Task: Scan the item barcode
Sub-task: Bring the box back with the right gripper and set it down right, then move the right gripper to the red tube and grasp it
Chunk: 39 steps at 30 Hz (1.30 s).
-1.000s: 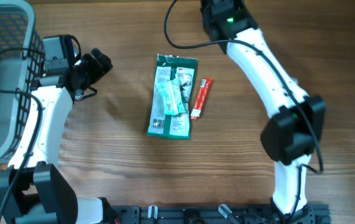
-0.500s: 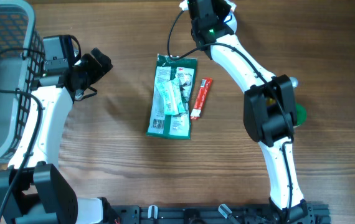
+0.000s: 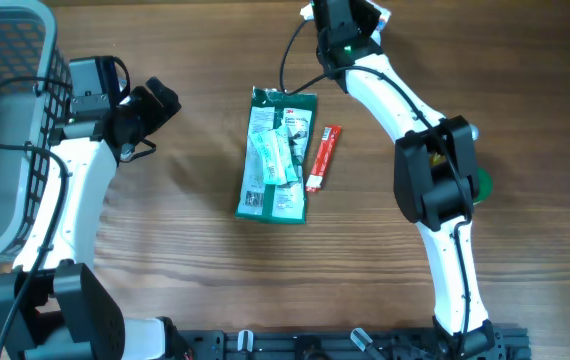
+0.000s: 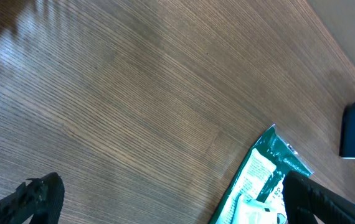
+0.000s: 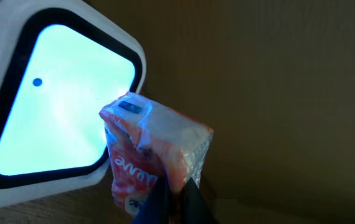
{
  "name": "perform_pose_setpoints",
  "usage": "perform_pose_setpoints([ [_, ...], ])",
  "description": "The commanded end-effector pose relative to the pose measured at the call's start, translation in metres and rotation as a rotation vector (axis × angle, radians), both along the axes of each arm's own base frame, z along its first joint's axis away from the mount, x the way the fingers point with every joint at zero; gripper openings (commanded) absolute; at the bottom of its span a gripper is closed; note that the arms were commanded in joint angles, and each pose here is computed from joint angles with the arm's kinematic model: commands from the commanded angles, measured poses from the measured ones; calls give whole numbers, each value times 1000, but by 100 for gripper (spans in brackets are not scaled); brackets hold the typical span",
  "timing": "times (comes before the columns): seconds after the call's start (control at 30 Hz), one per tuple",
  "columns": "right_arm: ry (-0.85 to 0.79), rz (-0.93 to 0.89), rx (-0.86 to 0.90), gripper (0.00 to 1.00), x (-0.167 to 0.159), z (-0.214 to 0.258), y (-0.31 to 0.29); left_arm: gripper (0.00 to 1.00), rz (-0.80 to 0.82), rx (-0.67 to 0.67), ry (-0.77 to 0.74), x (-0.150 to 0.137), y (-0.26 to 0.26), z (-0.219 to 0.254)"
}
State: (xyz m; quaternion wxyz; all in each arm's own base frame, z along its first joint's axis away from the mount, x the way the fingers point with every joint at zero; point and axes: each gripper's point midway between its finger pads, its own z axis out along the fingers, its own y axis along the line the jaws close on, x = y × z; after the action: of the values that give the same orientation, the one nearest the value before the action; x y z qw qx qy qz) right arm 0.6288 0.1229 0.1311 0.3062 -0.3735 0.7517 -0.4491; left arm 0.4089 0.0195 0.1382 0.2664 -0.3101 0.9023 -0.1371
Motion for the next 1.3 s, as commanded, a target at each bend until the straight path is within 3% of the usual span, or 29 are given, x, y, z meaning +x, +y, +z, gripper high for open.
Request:
perform_pose_setpoints([
  [0.0, -138, -95, 63, 4, -12, 67, -10, 100, 12, 0, -3, 2, 2, 1],
  [0.1, -181, -98, 212, 4, -30, 108, -8, 100, 12, 0, -3, 2, 2, 1],
  [0.2, -144, -126, 464, 4, -67, 134, -5, 100, 12, 0, -3, 2, 2, 1],
  [0.3, 28, -192, 681, 4, -117, 124, 0, 100, 12, 0, -3, 2, 2, 1],
  [0.33, 133, -288, 803, 5, -145, 110, -1, 100, 12, 0, -3, 2, 2, 1],
  [0.43, 308, -528, 924, 5, -191, 76, -13, 100, 12, 0, -3, 2, 2, 1],
  [0.53, 484, -727, 912, 5, -235, 38, -27, 100, 12, 0, -3, 2, 2, 1],
  [0.73, 621, -838, 794, 6, -275, -29, -43, 100, 12, 0, -3, 2, 2, 1],
  [1.03, 505, -889, 757, 5, -274, -82, -61, 100, 12, 0, -3, 2, 2, 1],
  [1.07, 491, -897, 760, 9, -273, -83, -61, 100, 12, 0, -3, 2, 2, 1],
  [1.1, 483, -892, 770, 37, -271, -83, -60, 100, 12, 0, -3, 2, 2, 1],
  [1.13, 480, -887, 782, 57, -269, -83, -59, 100, 12, 0, -3, 2, 2, 1],
  [1.17, 481, -885, 797, 63, -267, -84, -56, 100, 12, 0, -3, 2, 2, 1],
  [1.27, 509, -863, 914, 64, -260, -85, -34, 100, 12, 0, -3, 2, 2, 1],
])
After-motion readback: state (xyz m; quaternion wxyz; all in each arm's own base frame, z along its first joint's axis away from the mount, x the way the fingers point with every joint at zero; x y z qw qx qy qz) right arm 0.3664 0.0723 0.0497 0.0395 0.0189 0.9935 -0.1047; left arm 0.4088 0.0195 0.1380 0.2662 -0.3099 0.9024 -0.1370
